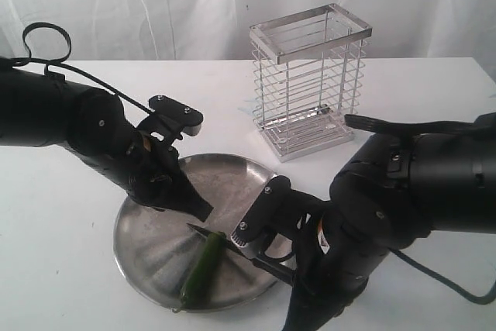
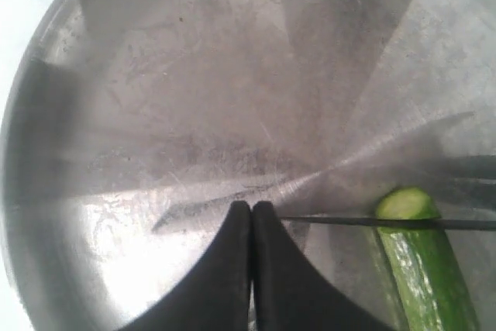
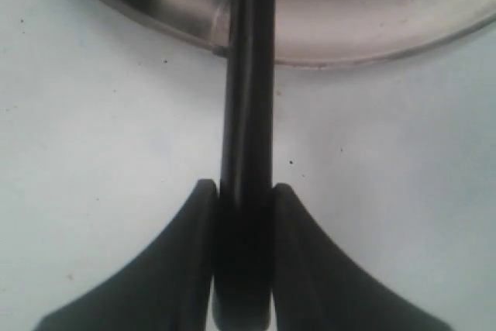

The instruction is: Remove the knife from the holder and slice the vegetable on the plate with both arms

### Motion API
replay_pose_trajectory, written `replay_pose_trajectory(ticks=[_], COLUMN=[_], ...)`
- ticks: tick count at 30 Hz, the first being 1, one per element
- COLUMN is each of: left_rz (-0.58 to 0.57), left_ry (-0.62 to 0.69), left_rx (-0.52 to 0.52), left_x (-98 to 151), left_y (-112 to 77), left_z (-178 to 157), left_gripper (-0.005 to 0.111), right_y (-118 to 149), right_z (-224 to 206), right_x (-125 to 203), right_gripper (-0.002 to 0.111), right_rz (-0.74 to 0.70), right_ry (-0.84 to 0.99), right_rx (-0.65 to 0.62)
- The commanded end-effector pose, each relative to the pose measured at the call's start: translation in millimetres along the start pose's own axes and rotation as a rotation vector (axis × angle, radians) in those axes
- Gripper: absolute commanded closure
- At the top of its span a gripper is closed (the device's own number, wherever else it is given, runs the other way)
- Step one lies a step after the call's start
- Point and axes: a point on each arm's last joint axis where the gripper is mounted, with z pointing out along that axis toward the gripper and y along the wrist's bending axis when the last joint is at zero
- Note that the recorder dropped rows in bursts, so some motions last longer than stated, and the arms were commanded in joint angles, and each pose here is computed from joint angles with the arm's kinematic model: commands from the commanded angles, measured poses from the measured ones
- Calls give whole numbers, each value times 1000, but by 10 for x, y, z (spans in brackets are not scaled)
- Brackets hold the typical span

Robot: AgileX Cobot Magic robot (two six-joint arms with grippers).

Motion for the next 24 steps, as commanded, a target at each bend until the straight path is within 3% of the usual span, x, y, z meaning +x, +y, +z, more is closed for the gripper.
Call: replay_pose_trajectory(ticks=[1, 13, 24], left_rz=[7, 7, 18], left_ry=[9, 13, 17], left_rx=[5, 6, 1], left_x=[15, 19, 23], left_y=[-20, -21, -17], left_z=[-40, -40, -40], left_gripper=[107, 107, 107], right_y=[-4, -55, -49], right_z=[-35, 82, 156], right_x=[-27, -344, -367], right_gripper=[108, 108, 108], right_rz=[-16, -27, -28], right_ry=[-29, 17, 38], right_rx=[8, 3, -2])
